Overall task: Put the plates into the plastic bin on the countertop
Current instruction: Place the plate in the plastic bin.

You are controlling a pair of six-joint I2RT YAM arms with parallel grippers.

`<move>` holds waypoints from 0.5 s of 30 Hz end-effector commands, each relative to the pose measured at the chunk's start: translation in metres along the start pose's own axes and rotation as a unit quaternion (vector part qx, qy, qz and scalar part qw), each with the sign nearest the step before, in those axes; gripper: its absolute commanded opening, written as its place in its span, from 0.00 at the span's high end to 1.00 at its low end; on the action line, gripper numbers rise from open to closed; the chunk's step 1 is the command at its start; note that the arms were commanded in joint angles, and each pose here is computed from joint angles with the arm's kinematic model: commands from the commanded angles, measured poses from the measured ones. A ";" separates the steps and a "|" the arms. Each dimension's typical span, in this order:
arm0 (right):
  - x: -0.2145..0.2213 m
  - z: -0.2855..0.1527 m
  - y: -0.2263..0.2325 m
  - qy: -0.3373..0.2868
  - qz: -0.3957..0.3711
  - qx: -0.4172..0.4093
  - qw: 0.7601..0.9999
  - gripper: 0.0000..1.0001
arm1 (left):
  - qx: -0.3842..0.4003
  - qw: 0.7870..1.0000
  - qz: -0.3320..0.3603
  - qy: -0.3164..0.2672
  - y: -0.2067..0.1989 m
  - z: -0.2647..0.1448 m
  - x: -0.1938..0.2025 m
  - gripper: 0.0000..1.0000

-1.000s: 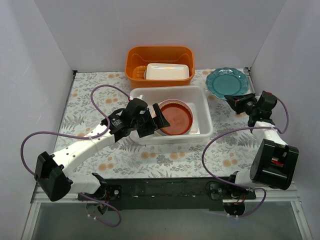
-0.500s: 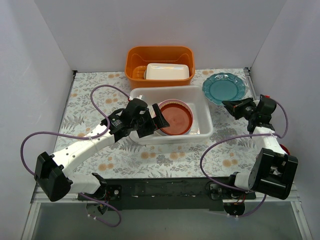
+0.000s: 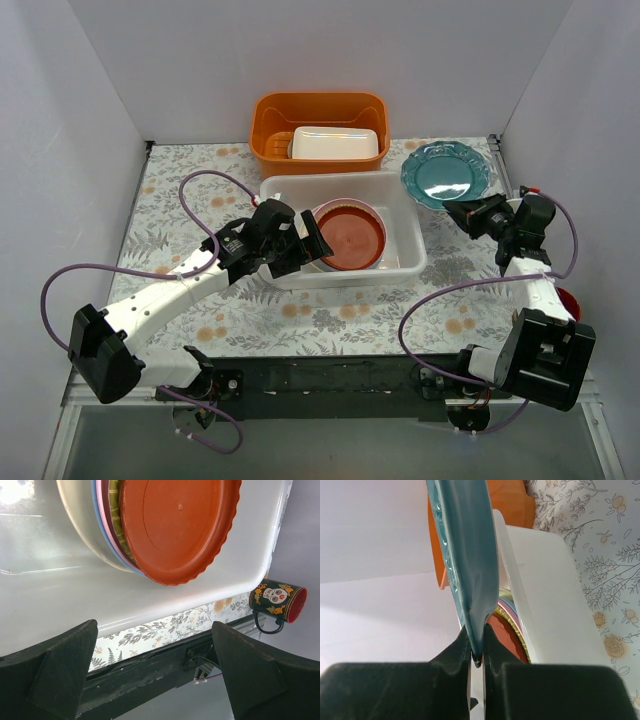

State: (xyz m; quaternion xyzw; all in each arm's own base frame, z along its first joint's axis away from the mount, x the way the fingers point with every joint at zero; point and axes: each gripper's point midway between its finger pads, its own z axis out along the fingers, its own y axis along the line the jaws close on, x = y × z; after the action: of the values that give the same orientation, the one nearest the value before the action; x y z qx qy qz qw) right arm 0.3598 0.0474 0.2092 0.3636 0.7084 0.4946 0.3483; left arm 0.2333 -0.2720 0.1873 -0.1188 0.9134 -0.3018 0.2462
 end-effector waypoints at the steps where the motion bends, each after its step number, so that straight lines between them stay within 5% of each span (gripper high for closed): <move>1: 0.010 -0.012 0.047 0.010 -0.089 -0.081 0.993 0.99 | 0.005 1.000 0.003 -0.017 -0.001 -0.010 -0.005 0.02; 15: 0.042 -0.008 0.044 0.035 -0.106 -0.079 0.991 0.99 | 0.003 1.000 0.000 -0.019 0.002 -0.011 -0.004 0.02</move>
State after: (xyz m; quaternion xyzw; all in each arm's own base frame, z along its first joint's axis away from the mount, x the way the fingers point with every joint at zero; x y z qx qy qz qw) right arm 0.3383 0.0816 0.1922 0.3376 0.7373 0.4944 0.3131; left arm 0.2337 -0.2693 0.1876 -0.1214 0.9132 -0.2978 0.2503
